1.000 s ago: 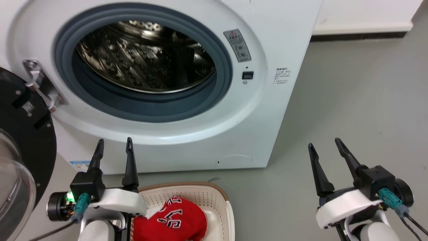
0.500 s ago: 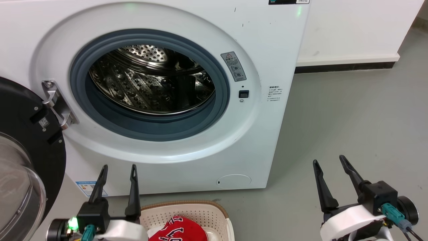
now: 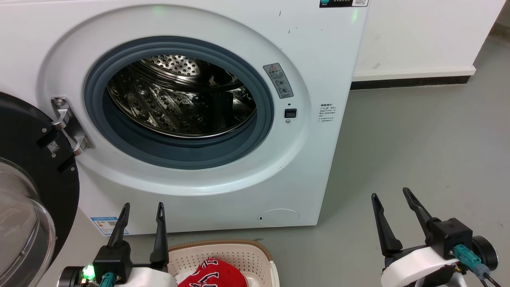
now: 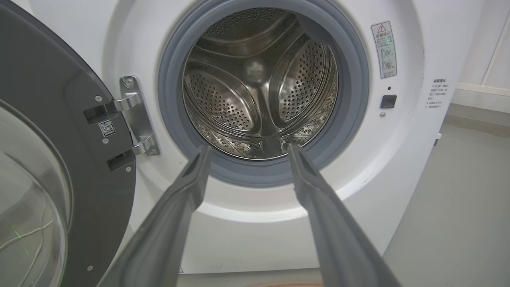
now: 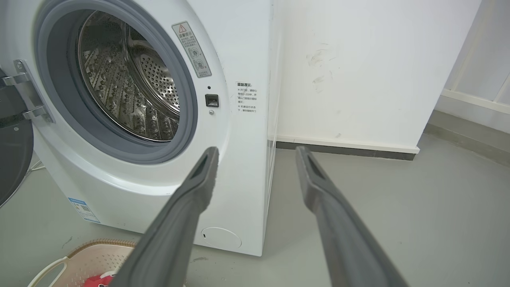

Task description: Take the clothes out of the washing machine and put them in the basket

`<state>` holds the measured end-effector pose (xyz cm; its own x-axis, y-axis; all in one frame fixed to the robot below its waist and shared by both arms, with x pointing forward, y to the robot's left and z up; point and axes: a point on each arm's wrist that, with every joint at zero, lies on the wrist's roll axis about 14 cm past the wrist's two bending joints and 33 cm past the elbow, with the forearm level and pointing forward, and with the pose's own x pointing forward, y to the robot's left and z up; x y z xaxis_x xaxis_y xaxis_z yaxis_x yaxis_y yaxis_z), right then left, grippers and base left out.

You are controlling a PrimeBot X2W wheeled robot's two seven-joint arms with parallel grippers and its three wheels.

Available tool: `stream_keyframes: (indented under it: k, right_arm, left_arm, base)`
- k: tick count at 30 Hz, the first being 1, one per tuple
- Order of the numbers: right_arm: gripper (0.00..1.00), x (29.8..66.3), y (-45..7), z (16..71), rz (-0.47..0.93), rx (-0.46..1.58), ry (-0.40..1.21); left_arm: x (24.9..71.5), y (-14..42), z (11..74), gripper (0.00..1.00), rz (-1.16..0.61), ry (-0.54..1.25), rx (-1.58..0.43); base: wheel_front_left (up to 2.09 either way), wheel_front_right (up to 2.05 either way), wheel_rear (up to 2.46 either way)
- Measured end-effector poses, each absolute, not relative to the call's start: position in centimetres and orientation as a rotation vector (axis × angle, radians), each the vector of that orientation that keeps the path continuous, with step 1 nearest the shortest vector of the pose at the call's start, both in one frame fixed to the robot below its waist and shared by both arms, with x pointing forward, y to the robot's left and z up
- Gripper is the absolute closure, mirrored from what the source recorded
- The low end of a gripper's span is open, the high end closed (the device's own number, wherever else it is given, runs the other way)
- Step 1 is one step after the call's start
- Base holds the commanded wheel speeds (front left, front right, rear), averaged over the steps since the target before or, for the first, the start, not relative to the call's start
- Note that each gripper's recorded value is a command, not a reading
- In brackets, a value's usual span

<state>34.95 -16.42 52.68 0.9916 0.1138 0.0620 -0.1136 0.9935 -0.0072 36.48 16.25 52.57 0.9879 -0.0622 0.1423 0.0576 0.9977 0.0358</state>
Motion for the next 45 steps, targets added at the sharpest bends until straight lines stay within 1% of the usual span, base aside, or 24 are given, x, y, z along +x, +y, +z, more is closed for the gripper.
stream_keyframes:
  k: [13,14,16,22,45]
  right_arm:
    - [0.00,35.0,-16.4,52.6,0.115,-0.002,-0.059]
    - [1.00,35.0,-16.4,52.3,0.115,-0.001,-0.049]
    - [1.00,34.7,-16.3,51.5,0.116,0.006,-0.026]
    - [1.00,34.6,-16.6,51.0,0.101,0.139,-0.008]
    - [1.00,35.6,-17.9,50.6,0.053,0.560,0.012]
  left_arm:
    - [36.5,16.4,52.6,0.00,-0.057,-0.143,0.024]
    - [36.5,16.4,52.2,1.00,-0.056,-0.132,0.023]
    - [36.2,16.5,51.2,1.00,-0.049,-0.095,0.011]
    - [36.3,17.4,50.1,1.00,-0.014,-0.038,-0.109]
    - [37.0,18.4,49.4,1.00,0.038,0.024,-0.538]
  base:
    - [0.00,0.00,0.00]
    - [0.00,0.00,0.00]
    - [0.00,0.00,0.00]
    - [0.00,0.00,0.00]
    - [0.00,0.00,0.00]
